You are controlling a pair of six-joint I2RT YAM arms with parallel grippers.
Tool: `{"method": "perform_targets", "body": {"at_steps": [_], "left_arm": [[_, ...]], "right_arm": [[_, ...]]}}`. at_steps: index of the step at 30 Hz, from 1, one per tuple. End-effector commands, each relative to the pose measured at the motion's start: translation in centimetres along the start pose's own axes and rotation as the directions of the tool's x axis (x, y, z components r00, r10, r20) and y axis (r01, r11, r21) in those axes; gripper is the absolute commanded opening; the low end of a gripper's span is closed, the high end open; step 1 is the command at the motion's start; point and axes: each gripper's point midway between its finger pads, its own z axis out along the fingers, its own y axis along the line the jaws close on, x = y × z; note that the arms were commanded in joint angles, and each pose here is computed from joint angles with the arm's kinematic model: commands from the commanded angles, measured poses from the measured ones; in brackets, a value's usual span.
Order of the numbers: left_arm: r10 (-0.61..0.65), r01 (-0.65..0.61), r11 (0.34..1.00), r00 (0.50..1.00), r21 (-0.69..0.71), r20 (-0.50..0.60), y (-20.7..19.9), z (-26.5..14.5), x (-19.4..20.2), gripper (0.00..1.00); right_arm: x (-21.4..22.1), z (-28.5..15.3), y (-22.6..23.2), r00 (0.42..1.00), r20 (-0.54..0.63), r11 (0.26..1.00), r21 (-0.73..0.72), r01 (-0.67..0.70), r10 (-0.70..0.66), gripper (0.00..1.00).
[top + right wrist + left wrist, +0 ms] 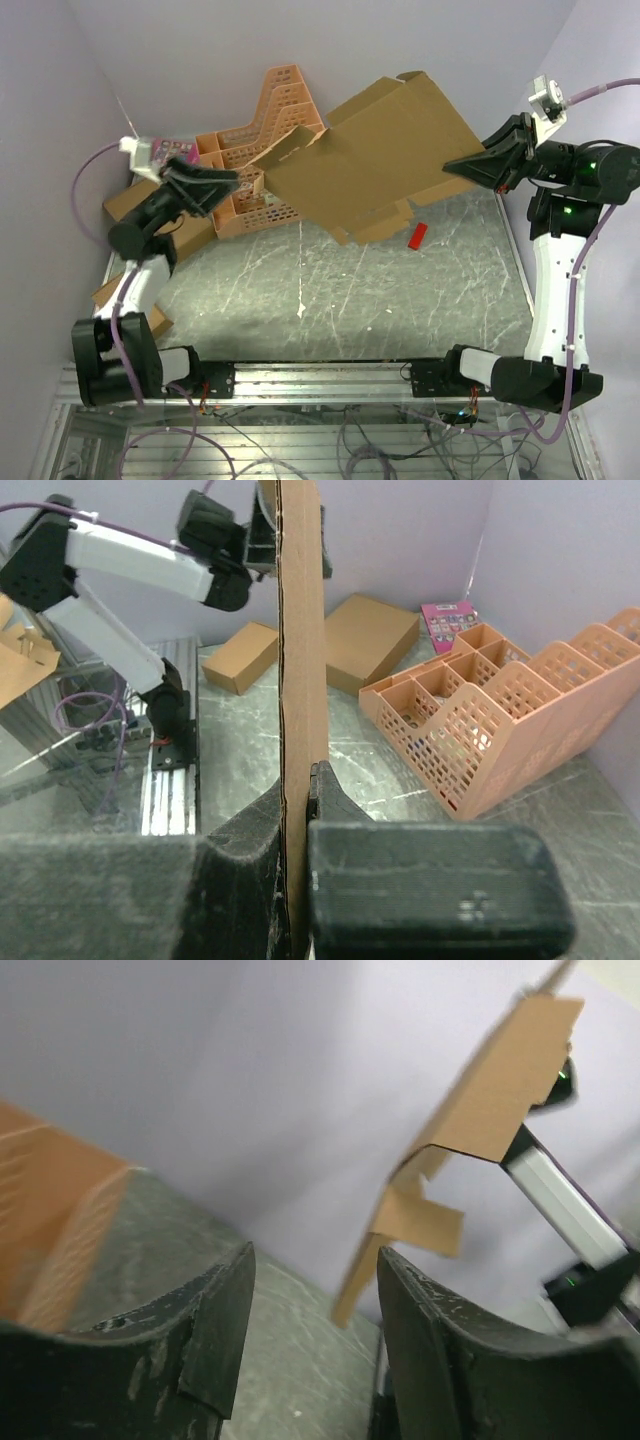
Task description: Fold the paper box
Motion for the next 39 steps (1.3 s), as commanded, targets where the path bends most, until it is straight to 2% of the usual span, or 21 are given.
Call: {"method": "perform_targets", "body": {"at_steps": [1, 6, 13, 16, 20, 22, 24, 26, 29, 34, 39], "left_arm": [[0.263, -0.255, 0.965, 0.946, -0.064, 0.191, -3.1, -4.4, -3.7, 0.66], [0.254, -0.237, 0.965, 0.951, -0.109, 0.177, -3.9, -4.0, -6.0, 0.65], [0.245, -0.206, 0.954, 0.954, -0.220, 0.171, -2.0, -3.2, -8.7, 0.66], [0.283, -0.235, 0.939, 0.943, -0.250, 0.177, -2.0, -3.0, -9.0, 0.71], [0.357, -0.307, 0.898, 0.927, -0.315, 0.114, -1.4, -2.2, -8.8, 0.75], [0.423, -0.381, 0.873, 0.902, -0.304, 0.085, -1.9, -1.6, -8.5, 0.78], [0.453, -0.415, 0.868, 0.886, -0.273, 0.095, -2.4, -1.3, -7.8, 0.85], [0.402, -0.362, 0.897, 0.907, -0.255, 0.124, -2.1, -1.6, -7.0, 0.86], [0.241, -0.199, 0.954, 0.955, -0.224, 0.176, -0.5, -2.9, -3.9, 0.85], [0.125, -0.075, 0.984, 0.939, -0.162, 0.322, -0.7, -4.5, -0.6, 0.84], [0.112, -0.041, 0.974, 0.945, -0.225, 0.309, 0.6, -3.5, 3.6, 0.86]], "right_arm": [[0.8, -0.6, -0.3, 1.000, -0.006, 0.999, 0.024, 0.022, -0.022, 0.00], [2.0, -1.0, -0.8, 1.000, 0.001, 0.999, 0.051, 0.001, -0.001, 0.00], [3.1, -1.2, -1.8, 1.000, 0.020, 0.995, 0.103, 0.002, -0.004, 0.00], [3.6, -1.3, -2.5, 1.000, 0.017, 0.990, 0.139, 0.010, -0.013, 0.00], [4.7, -1.4, -3.1, 1.000, 0.003, 0.985, 0.174, -0.011, 0.011, 0.00], [5.1, -1.6, -3.4, 1.000, -0.008, 0.979, 0.202, -0.006, 0.008, 0.00], [5.5, -1.7, -3.5, 1.000, -0.021, 0.976, 0.219, 0.009, -0.005, 0.00], [5.8, -1.7, -3.3, 1.000, -0.025, 0.973, 0.230, 0.007, -0.001, 0.00], [6.0, -1.6, -2.9, 1.000, -0.015, 0.973, 0.230, -0.017, 0.021, 0.00], [5.0, -1.3, -2.0, 0.998, 0.034, 0.978, 0.201, -0.051, 0.045, 0.00], [4.5, -1.1, -1.8, 0.991, 0.068, 0.975, 0.182, -0.124, 0.113, 0.00]]}}
